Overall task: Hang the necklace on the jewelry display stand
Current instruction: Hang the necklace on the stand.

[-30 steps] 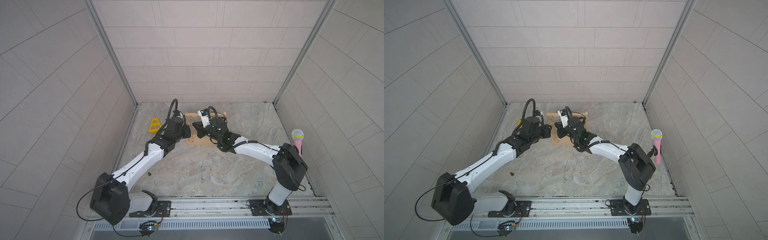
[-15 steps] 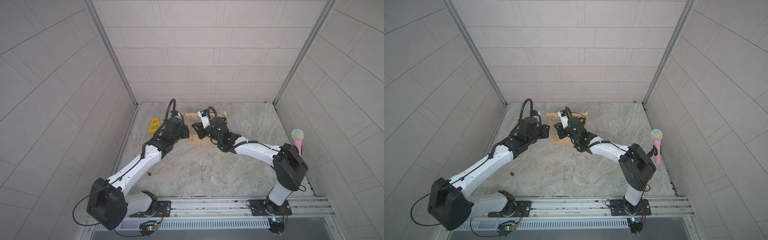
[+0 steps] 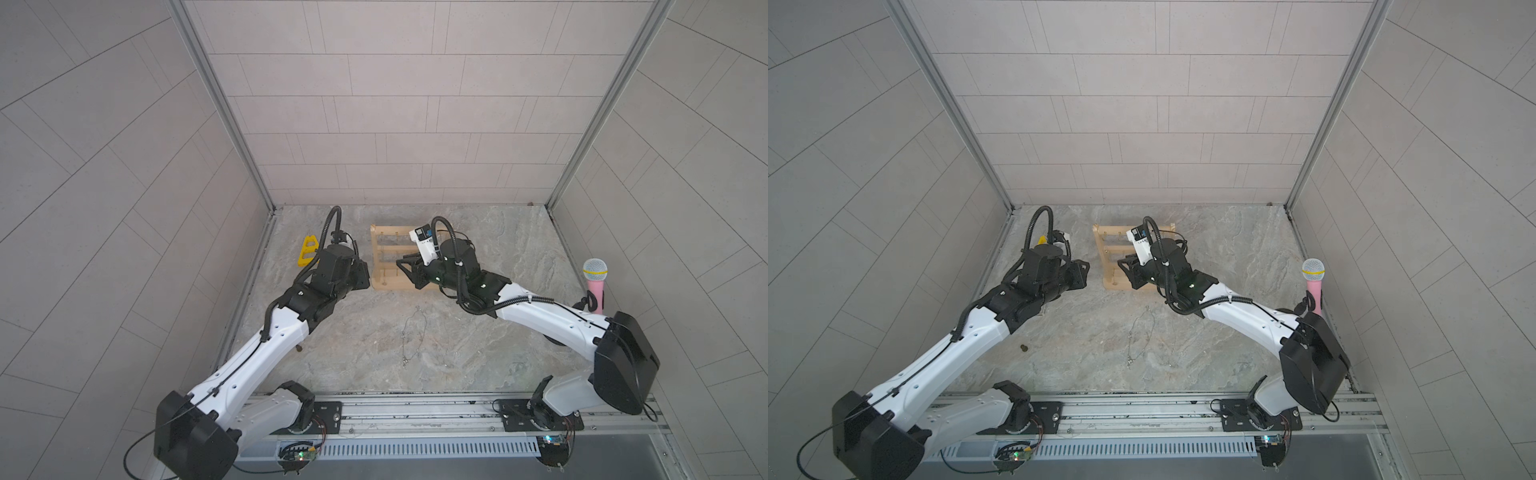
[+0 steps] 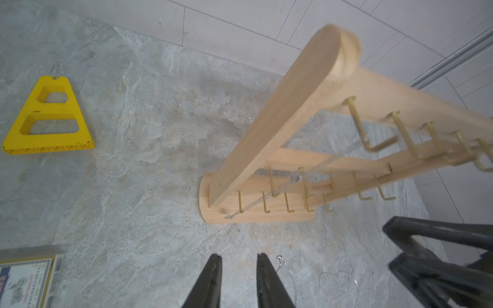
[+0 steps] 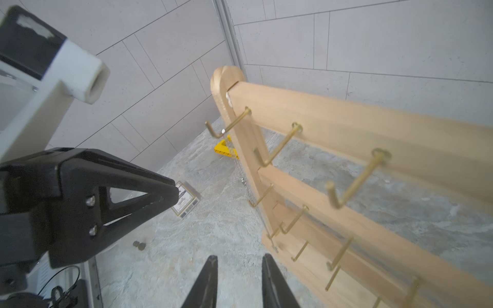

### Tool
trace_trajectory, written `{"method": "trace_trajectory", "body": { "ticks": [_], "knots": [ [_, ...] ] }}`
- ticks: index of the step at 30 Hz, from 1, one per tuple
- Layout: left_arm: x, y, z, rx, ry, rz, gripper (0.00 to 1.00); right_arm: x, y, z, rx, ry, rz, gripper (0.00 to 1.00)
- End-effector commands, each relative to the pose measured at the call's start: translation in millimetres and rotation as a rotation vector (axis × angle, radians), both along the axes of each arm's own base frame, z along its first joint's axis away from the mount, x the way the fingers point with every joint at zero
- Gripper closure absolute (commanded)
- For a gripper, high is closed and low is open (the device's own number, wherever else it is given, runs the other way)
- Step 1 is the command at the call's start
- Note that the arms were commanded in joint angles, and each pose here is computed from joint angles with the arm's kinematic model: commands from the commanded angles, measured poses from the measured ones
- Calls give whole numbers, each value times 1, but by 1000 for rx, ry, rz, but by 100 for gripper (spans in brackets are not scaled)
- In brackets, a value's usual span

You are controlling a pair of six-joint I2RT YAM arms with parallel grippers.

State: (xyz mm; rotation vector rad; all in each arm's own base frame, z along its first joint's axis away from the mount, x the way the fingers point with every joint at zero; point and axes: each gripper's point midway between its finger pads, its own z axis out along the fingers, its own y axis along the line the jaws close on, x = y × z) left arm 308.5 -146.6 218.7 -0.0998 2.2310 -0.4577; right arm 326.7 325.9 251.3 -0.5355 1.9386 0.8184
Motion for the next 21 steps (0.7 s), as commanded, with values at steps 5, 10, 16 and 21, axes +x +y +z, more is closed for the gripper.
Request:
{"method": "trace_trajectory", "body": {
  "ticks": [5, 10, 16, 21],
  "knots": [
    [-48, 2, -56, -16, 185, -47, 72, -53, -45, -71, -138, 242, -7, 68],
    [-64, -10, -82, -32, 274, -106, 72, -77, -68, -121, -206, 358, -42, 70],
    [-69, -29, -104, -106, 358, -155, 72, -79, -75, -153, -306, 391, -102, 69],
    [-64, -23, -104, -104, 345, -109, 71, -63, -69, -168, -382, 371, -149, 69]
  ]
}}
